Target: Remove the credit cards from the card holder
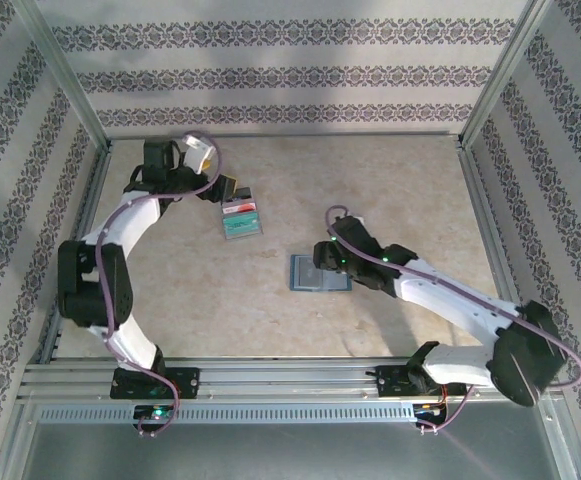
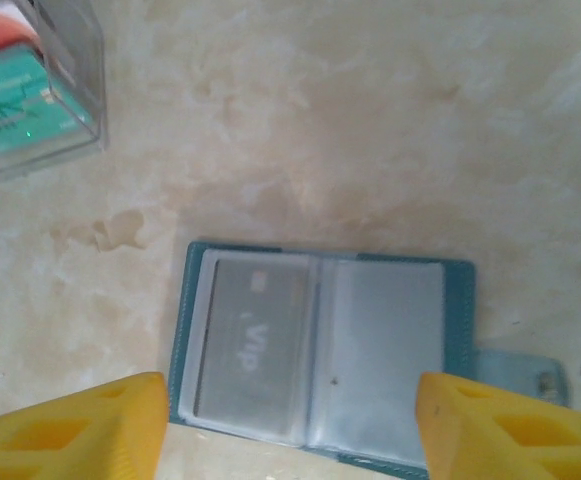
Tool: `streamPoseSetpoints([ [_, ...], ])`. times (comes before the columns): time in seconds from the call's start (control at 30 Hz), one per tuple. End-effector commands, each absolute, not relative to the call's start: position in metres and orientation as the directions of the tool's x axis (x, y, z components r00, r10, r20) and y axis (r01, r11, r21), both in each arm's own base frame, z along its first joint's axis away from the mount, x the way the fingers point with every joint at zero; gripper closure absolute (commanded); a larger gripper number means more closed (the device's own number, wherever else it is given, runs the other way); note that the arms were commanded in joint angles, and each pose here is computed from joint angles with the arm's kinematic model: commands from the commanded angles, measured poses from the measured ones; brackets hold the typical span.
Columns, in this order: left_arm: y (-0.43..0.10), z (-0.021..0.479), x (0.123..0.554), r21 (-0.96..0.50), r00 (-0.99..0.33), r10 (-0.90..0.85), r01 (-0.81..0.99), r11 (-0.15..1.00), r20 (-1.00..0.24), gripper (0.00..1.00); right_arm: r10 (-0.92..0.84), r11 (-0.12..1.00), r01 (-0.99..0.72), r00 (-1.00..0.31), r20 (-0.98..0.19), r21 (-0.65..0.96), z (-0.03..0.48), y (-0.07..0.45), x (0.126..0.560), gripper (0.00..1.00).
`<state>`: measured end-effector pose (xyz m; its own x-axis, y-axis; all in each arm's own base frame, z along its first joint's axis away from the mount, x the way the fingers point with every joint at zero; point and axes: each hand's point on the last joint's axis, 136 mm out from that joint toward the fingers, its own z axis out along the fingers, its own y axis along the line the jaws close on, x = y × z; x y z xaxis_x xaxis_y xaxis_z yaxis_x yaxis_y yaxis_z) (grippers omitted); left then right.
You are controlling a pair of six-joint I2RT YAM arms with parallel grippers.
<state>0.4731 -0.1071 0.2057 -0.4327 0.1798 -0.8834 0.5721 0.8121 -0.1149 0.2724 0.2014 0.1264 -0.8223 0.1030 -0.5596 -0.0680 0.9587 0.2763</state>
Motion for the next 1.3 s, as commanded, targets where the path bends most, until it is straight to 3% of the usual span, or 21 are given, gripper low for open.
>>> streamPoseSetpoints([
  [0.0, -0.082, 0.241, 0.481, -0.259, -0.394, -0.120, 0.323, 0.910, -0.912, 0.01, 0.085, 0.960, -0.076, -0.839, -0.538, 0.269, 0.119, 0.222, 0.274, 0.37],
  [0.17, -0.064, 0.229, 0.451, -0.386, -0.386, -0.309, 0.140, 0.912, -0.869, 0.00, 0.014, 0.973, -0.091, -0.892, -0.452, 0.211, 0.079, 0.245, 0.270, 0.41],
  [0.47, -0.055, 0.205, 0.412, -0.383, -0.417, -0.342, 0.015, 0.924, -0.842, 0.00, -0.048, 0.987, -0.105, -0.918, -0.393, 0.125, 0.039, 0.255, 0.269, 0.41],
  [0.67, -0.053, 0.196, 0.409, -0.384, -0.422, -0.355, -0.018, 0.923, -0.834, 0.00, -0.051, 0.992, -0.090, -0.927, -0.371, 0.089, 0.025, 0.250, 0.267, 0.41],
  [1.07, -0.057, 0.209, 0.409, -0.382, -0.396, -0.349, 0.004, 0.924, -0.849, 0.00, -0.043, 0.991, -0.085, -0.930, -0.366, 0.100, 0.021, 0.244, 0.266, 0.76],
  [1.27, -0.065, 0.225, 0.403, -0.336, -0.366, -0.299, 0.040, 0.941, -0.881, 0.00, -0.040, 0.993, -0.084, -0.908, -0.417, 0.087, 0.041, 0.238, 0.271, 0.77],
])
